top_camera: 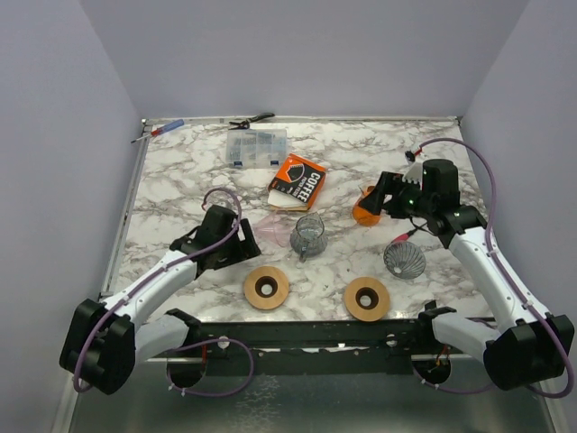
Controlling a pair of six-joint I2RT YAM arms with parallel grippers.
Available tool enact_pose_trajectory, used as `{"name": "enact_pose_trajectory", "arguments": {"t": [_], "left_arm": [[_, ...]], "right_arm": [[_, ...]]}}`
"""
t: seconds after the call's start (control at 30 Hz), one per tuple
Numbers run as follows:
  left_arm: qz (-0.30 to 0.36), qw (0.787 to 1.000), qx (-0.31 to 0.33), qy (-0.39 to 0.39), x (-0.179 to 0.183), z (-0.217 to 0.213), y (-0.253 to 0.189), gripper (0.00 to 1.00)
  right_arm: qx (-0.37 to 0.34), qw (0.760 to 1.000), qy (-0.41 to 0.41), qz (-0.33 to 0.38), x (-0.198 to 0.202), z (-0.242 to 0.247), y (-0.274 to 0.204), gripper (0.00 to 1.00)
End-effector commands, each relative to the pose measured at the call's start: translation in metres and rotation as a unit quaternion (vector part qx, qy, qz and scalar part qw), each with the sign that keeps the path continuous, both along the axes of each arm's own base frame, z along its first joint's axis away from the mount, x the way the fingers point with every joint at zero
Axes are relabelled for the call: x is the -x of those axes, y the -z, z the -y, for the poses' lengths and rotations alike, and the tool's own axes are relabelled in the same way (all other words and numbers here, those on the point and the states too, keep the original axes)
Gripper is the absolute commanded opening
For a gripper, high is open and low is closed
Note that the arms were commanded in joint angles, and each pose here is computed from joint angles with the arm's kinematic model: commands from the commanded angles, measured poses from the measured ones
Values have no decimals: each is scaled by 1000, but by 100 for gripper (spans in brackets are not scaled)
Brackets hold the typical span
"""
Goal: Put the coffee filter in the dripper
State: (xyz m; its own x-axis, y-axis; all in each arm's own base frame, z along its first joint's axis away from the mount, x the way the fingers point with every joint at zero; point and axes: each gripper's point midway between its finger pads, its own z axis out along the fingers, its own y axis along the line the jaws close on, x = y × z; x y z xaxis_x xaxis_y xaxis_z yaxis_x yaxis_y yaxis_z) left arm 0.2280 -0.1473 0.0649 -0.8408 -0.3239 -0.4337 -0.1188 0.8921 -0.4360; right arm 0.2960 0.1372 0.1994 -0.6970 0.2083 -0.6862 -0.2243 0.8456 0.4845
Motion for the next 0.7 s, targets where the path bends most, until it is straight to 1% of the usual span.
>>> {"name": "enact_pose_trajectory", "arguments": {"t": [0.0,0.2,0.3,0.4,0.57,0.67], "left_arm": [[-20,996,-67,-55,20,-20,14,83],[-19,993,-105,-49,45,-11,15,82],[-26,992,-124,-30,59,-4,20,83],[-35,991,-128,-7,70,7,26,83],[-40,987,-156,9,79,9,35,83],[-40,984,-175,10,82,5,41,79]], "right_arm": [[-18,1000,-15,4,0,-7,-3,83],[-28,999,-23,-4,-2,-12,2,83],[-29,999,-26,-11,-1,-13,7,83],[-29,999,-26,-14,-2,-13,11,83],[-32,999,-28,-15,-1,-14,10,83],[-32,999,-28,-13,0,-14,9,83]]}}
